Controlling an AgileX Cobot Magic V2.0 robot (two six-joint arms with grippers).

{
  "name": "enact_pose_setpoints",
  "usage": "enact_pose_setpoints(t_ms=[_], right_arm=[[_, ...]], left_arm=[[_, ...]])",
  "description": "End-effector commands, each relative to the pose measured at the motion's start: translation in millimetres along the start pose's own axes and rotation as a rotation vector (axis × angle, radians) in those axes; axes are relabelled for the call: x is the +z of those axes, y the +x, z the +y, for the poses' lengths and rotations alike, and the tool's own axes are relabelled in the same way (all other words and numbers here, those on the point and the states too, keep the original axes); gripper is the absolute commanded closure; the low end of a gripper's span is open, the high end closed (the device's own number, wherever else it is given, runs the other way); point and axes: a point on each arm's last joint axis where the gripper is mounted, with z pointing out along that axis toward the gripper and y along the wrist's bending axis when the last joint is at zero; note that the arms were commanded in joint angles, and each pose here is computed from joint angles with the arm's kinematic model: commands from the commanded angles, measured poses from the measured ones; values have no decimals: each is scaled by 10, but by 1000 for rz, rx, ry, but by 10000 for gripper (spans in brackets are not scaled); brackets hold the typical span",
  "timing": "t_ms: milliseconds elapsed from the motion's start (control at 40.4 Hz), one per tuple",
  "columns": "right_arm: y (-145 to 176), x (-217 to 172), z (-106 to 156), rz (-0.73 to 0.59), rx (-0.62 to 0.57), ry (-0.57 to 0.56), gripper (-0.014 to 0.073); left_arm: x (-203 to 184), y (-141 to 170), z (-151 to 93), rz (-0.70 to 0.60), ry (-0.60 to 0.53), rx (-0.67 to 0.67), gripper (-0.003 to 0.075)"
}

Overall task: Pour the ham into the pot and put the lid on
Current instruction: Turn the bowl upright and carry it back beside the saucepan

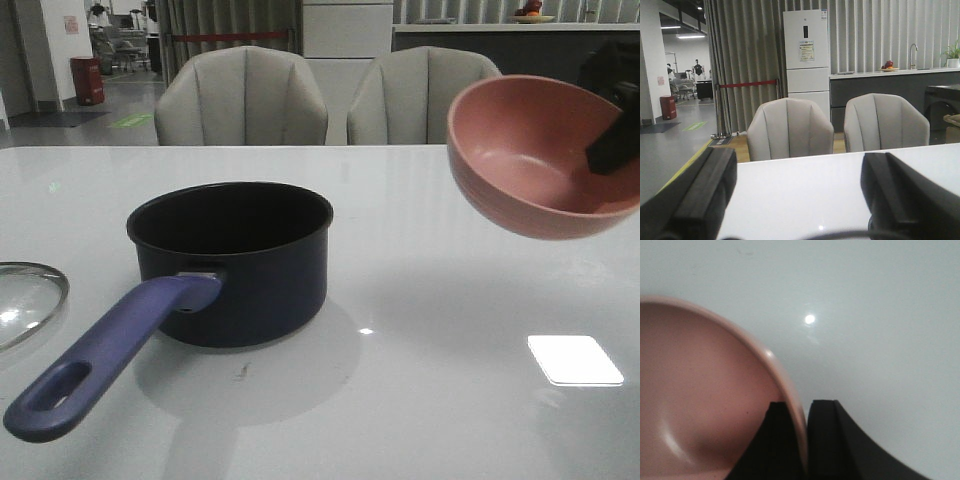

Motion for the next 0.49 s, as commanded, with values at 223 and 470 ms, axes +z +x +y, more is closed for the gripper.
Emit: enact_pose_setpoints(t_ms=[223, 470], right_arm=[[-205, 67, -231, 176, 62, 165, 459], [-470, 415, -260, 373, 99, 133, 456]], left_arm=[[7, -152, 1, -92, 3, -6, 171], [7, -152, 1, -92, 3, -6, 171]])
